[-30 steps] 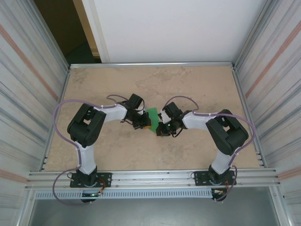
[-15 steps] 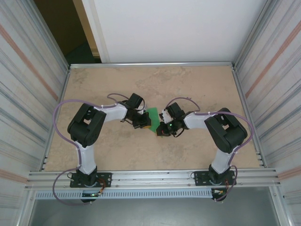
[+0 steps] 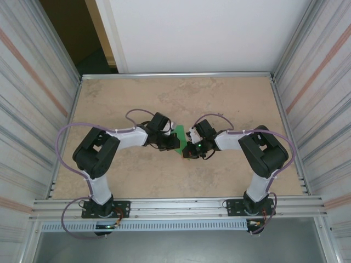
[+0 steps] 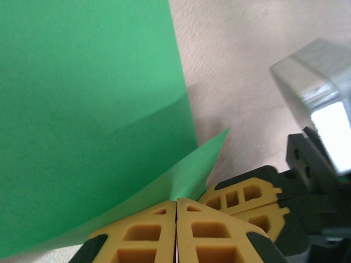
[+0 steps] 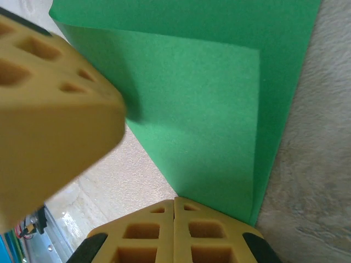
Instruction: Fold a paper plane with a square sheet of paper (pick it up from the middle)
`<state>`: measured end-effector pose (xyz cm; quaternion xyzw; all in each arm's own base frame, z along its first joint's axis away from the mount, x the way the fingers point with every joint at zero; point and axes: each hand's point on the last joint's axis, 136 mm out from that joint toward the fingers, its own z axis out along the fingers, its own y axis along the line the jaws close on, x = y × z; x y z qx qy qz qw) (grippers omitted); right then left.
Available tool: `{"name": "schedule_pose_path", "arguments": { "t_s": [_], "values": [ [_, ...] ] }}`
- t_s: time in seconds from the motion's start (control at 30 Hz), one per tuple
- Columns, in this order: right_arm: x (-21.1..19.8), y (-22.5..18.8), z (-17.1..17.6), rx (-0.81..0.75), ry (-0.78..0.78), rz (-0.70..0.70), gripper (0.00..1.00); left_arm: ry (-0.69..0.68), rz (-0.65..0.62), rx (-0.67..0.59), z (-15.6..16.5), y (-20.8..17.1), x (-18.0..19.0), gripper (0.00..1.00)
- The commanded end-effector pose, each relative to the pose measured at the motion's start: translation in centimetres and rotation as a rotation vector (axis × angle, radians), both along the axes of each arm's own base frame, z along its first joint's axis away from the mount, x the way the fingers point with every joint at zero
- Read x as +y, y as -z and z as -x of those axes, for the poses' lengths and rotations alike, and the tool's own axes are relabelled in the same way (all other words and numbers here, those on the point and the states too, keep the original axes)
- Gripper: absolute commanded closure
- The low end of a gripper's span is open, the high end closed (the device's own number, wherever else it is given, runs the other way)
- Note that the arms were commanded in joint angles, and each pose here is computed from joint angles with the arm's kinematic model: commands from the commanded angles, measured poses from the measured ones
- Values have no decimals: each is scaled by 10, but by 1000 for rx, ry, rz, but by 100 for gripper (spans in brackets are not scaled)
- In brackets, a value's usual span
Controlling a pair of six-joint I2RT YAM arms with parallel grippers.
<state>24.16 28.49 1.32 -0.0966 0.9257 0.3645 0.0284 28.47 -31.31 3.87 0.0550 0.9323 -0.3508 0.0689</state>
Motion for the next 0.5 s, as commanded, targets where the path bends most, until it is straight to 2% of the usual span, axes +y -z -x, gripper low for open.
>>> {"name": "schedule_pose_path", "arguments": {
  "t_s": [0.0, 0.23, 0.47],
  "values": [
    [-10, 22, 12, 66, 14, 64, 95, -9, -28, -9, -2, 12, 5, 91],
    [-8, 13, 9, 48, 17, 47, 94, -29, -124, 10, -3, 29, 17, 92],
    [5, -30, -8, -41, 40, -45, 88, -31, -176, 31, 1, 41, 26, 92]
  ]
}}
